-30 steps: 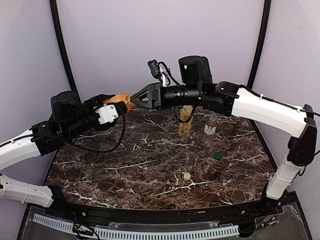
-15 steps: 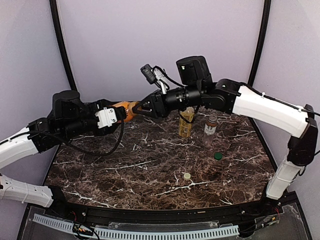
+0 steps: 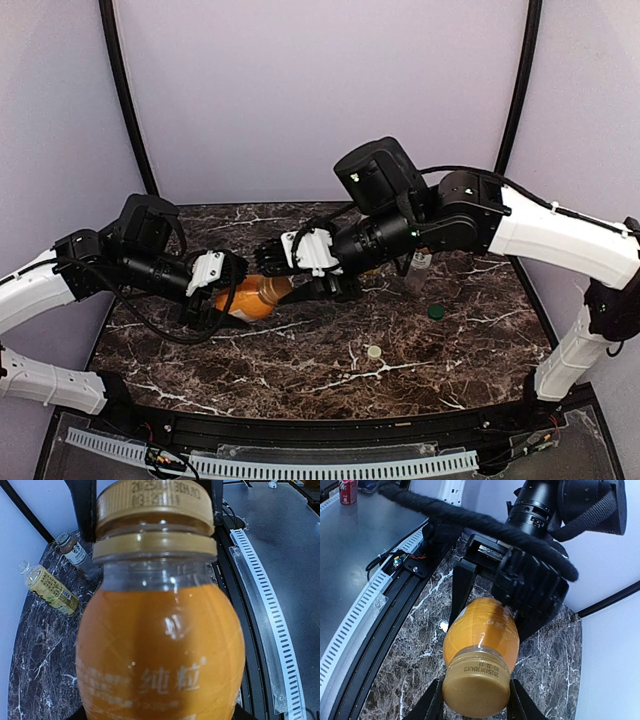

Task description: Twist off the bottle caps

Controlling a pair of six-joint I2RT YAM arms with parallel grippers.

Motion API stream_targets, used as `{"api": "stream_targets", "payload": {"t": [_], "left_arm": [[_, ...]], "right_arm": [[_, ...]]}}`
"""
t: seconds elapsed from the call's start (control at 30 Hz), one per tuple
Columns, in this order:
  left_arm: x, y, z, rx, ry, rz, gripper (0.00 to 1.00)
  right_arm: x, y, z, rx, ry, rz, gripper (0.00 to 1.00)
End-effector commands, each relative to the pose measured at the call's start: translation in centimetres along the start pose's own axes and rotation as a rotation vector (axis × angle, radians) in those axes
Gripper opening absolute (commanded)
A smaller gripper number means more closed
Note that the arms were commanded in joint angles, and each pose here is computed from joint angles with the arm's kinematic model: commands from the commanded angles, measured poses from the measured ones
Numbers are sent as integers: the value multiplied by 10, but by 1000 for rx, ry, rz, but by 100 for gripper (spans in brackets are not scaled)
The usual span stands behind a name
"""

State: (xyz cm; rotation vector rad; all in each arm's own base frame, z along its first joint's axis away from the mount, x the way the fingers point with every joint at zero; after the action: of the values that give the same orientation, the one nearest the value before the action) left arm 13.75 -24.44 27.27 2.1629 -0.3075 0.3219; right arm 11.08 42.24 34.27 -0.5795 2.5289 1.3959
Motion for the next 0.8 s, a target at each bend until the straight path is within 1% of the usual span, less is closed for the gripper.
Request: {"api": "stream_targets", "payload": {"t": [0.0, 0.13, 0.43, 0.47, 0.5, 0.6, 0.63, 0.77], "left_arm": [[-6, 27, -5, -119, -75, -18, 8], [-6, 25, -5, -112, -67, -15, 8], [-2, 25, -7, -103, -35, 1, 8], [-2, 25, -7, -102, -35, 1, 8], [-3, 24, -7, -102, -35, 2, 8], [-2, 24, -7, -103, -26, 5, 8], [-2, 24, -7, -104, -24, 4, 7], [0, 25, -8, -105, -9, 6, 6]], "right_arm": [[-5, 5, 13, 54, -76, -247, 0], [-10, 1, 15, 99, -119, -287, 0], [-11, 0, 20, 121, -139, -299, 0], [-11, 0, 20, 122, -144, -300, 1], [-12, 1, 20, 118, -150, -298, 8], [-15, 5, 20, 99, -173, -274, 35], [-16, 7, 19, 93, -180, -267, 42], [-18, 13, 15, 63, -202, -245, 61]]}}
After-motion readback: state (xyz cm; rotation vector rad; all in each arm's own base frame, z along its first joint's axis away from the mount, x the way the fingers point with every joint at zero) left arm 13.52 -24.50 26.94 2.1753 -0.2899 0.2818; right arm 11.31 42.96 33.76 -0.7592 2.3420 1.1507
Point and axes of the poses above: each gripper's point midway between its finger pads, its own z axis out along the fingers, its own x axis along the line the jaws close on, y = z × x, the point moved 4 cm from there along -z, back along the fingers, and after that the axes turned 7 degrees about z, right-handed, at the moved point
